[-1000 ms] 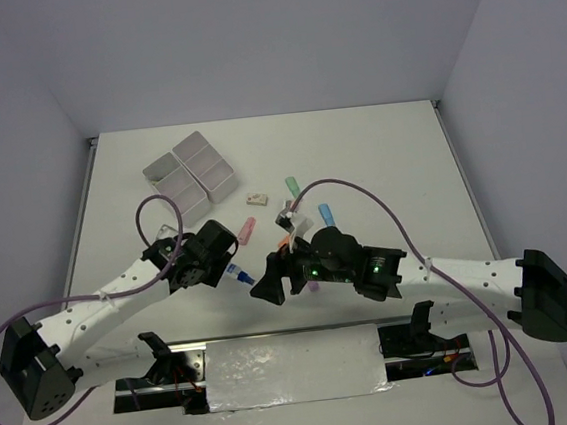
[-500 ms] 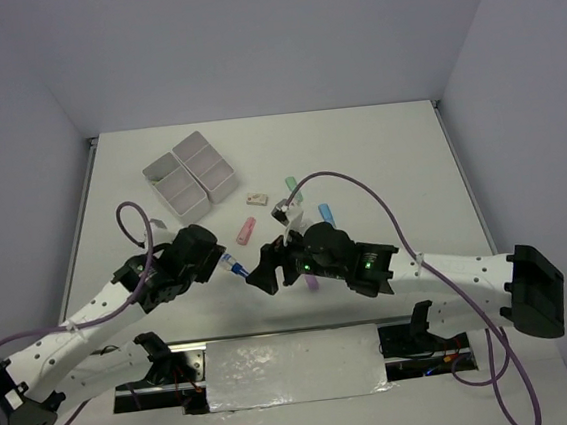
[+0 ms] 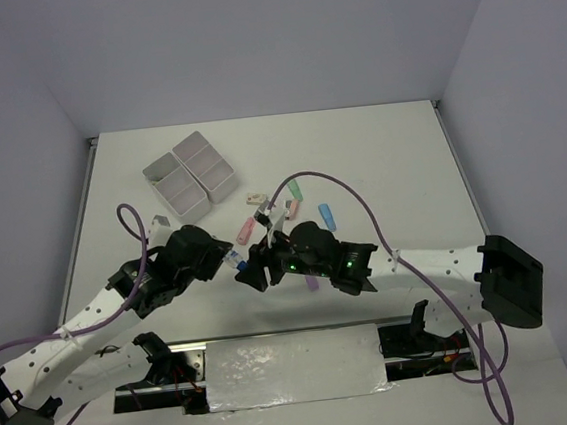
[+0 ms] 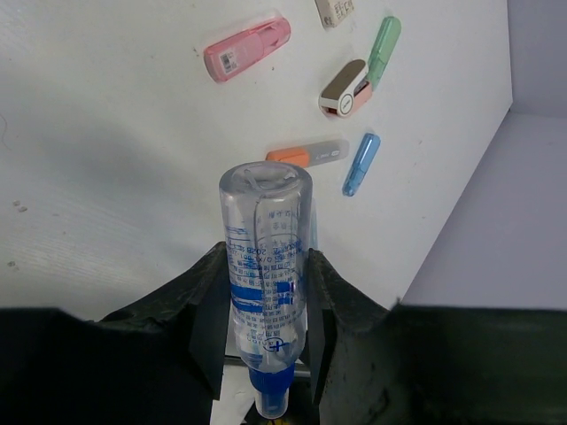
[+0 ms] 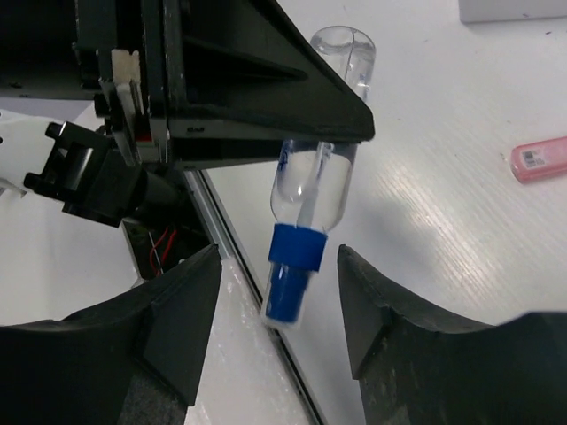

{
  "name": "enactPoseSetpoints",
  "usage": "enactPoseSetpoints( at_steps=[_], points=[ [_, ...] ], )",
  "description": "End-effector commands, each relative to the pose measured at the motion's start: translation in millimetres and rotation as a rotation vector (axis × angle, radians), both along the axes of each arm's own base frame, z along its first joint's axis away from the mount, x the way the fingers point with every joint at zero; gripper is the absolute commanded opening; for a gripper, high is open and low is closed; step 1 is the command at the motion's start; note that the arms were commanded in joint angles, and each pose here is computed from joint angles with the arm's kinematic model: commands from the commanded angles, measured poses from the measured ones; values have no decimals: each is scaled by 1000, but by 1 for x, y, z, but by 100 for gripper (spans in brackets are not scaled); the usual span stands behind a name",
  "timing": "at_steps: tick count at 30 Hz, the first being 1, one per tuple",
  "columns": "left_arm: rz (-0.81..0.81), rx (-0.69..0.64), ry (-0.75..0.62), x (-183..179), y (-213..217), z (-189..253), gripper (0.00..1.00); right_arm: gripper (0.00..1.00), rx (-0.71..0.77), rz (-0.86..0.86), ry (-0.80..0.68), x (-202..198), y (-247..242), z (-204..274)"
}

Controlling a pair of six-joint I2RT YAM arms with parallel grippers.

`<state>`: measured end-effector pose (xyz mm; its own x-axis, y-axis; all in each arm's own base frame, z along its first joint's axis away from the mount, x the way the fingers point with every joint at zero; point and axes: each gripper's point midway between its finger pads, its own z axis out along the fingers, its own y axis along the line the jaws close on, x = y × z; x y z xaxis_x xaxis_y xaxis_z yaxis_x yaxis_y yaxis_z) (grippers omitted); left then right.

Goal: Sort the stationery into containers
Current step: Pick up the stationery from the center of the board.

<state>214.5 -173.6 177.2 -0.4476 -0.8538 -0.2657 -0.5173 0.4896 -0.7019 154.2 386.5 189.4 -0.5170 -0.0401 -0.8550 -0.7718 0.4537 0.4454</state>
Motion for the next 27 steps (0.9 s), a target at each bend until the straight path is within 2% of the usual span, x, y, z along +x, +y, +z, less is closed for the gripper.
enactPoseSetpoints(
  at_steps=[1,8,10,11,14,15,16,17,19,20,21,23,24,26,27],
  points=[
    [-26,-42,-43,4,-10,11,0,61,59,35,-58,7,21,26],
    [-46,-60,-47,3,-15,11,0,37,46,61,-65,9,33,15],
    [-48,-54,-47,3,-14,10,0,16,31,68,-66,9,34,13],
    [-49,-52,-47,2,-13,10,0,0,24,39,-64,14,34,14],
    [-63,-50,-66,2,-13,11,0,0,-1,15,-60,18,28,10],
    [-77,-45,-86,3,-13,14,3,0,-8,11,-61,19,27,10],
    [-81,-37,-95,3,-12,13,8,0,-15,14,-63,19,25,10],
    [-100,-19,-115,3,-11,15,22,0,-31,29,-64,19,20,9],
    [-129,9,-157,4,-10,20,43,0,-60,55,-78,20,15,12],
    [-149,23,-176,4,-10,23,59,0,-120,73,-54,17,6,1],
    [-198,71,-210,5,-10,26,81,0,-137,98,-48,18,2,4],
    [-248,119,-261,7,-10,41,95,0,-243,146,-41,12,-16,-9],
    [-303,192,-291,7,-8,45,99,0,-265,152,-47,12,-21,-5],
    [-371,236,-355,9,-13,69,99,0,-345,182,-56,5,-39,-9],
    [-420,301,-376,9,-12,73,99,0,-365,188,-60,3,-45,-7]
  ],
)
